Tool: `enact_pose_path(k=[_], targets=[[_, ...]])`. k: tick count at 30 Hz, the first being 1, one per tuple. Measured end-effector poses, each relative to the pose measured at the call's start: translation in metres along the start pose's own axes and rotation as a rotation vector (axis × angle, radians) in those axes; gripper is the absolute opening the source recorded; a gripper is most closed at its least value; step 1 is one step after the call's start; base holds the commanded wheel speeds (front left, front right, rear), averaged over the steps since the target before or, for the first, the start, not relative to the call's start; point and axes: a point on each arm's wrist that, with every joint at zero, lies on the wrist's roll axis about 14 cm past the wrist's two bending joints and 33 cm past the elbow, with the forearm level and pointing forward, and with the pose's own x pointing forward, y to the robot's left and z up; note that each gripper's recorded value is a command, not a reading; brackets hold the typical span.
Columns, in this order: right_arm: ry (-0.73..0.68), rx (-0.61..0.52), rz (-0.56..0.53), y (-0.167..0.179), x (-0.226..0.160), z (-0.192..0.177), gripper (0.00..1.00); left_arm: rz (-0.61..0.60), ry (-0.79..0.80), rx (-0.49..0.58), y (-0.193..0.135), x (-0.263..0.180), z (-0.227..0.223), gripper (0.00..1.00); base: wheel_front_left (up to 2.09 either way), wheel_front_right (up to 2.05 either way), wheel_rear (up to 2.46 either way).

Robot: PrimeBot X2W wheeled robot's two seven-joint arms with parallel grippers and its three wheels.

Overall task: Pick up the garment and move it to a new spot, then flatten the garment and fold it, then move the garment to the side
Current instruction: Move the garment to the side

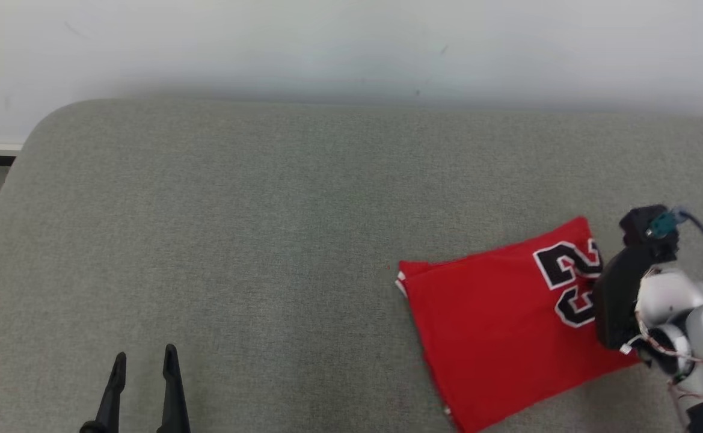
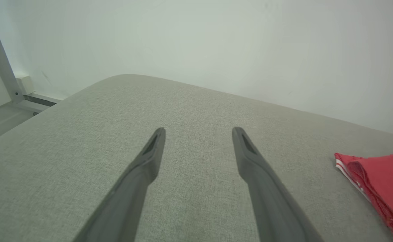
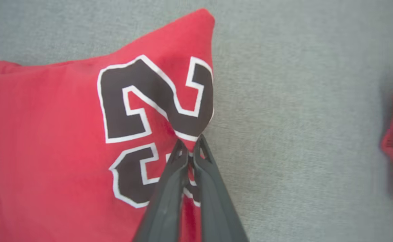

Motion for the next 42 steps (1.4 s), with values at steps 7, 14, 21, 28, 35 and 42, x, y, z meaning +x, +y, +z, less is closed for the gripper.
enact_pose_path(k=[7, 14, 21, 28, 35, 42], targets=[[-0.048, -0.088, -0.148, -0.055, -0.03, 0.038, 0.0, -0.066, -0.008, -0.027, -0.025, 0.018, 0.0, 1.0, 0.0, 0.0, 0.0], [-0.065, -0.144, -0.277, -0.1, -0.061, 0.06, 0.0, -0.132, -0.014, -0.048, -0.049, 0.038, -0.001, 1.0, 0.0, 0.0, 0.0], [-0.068, -0.095, -0.358, -0.135, -0.076, 0.064, 0.0, -0.198, 0.001, -0.05, -0.071, 0.058, -0.011, 1.0, 0.0, 0.0, 0.0], [-0.106, -0.046, -0.431, -0.168, -0.084, 0.076, 0.0, -0.256, 0.028, -0.029, -0.088, 0.078, -0.028, 1.0, 0.0, 0.0, 0.0], [-0.042, -0.03, -0.547, -0.211, -0.097, 0.061, 0.0, -0.314, 0.061, -0.032, -0.106, 0.093, -0.049, 1.0, 0.0, 0.0, 0.0], [-0.031, -0.042, -0.659, -0.245, -0.114, 0.05, 0.0, -0.347, 0.09, -0.029, -0.116, 0.098, -0.064, 1.0, 0.0, 0.0, 0.0]])
